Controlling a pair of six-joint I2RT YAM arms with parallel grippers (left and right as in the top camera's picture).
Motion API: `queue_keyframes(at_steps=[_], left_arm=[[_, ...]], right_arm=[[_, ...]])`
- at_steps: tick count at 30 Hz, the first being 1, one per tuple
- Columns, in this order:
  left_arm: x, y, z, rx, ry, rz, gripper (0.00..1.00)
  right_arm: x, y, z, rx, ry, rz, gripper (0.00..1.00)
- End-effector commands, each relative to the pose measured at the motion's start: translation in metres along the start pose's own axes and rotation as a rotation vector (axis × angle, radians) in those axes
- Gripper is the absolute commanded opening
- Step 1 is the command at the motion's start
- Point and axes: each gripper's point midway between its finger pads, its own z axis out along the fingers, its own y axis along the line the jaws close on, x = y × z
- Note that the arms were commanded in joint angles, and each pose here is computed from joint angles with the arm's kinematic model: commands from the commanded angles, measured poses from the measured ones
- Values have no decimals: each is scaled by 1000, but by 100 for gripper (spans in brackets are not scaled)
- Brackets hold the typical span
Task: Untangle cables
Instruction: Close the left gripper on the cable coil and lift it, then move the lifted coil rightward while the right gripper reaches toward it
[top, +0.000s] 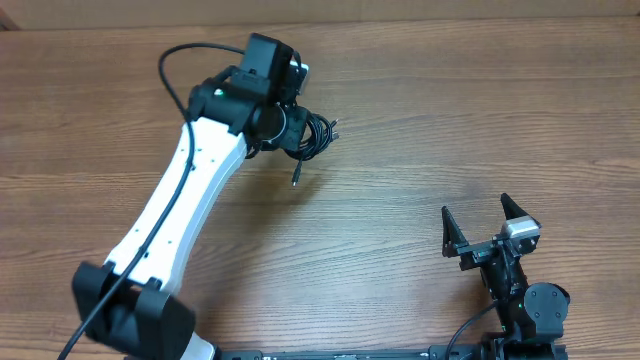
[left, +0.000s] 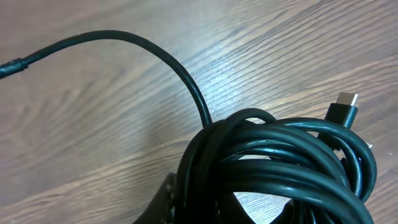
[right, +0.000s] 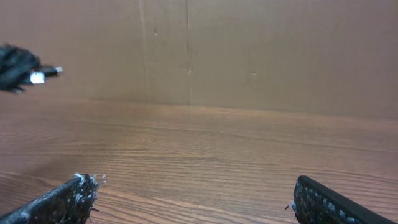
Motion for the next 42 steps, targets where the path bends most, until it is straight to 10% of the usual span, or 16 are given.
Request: queue_keyframes(at_steps=[1,20,42], left_arm=[[-15,-8,-34,18,-97,122,4],[-9,-85,-63,459,-224,584,4],[5,-113,-82,676,-182,446,4]], right_arm=[[2,0,0,2,-3,-5,100],[2,0,0,2,-4,-6,100],[-76,46,-21,-283,-117,427,100]])
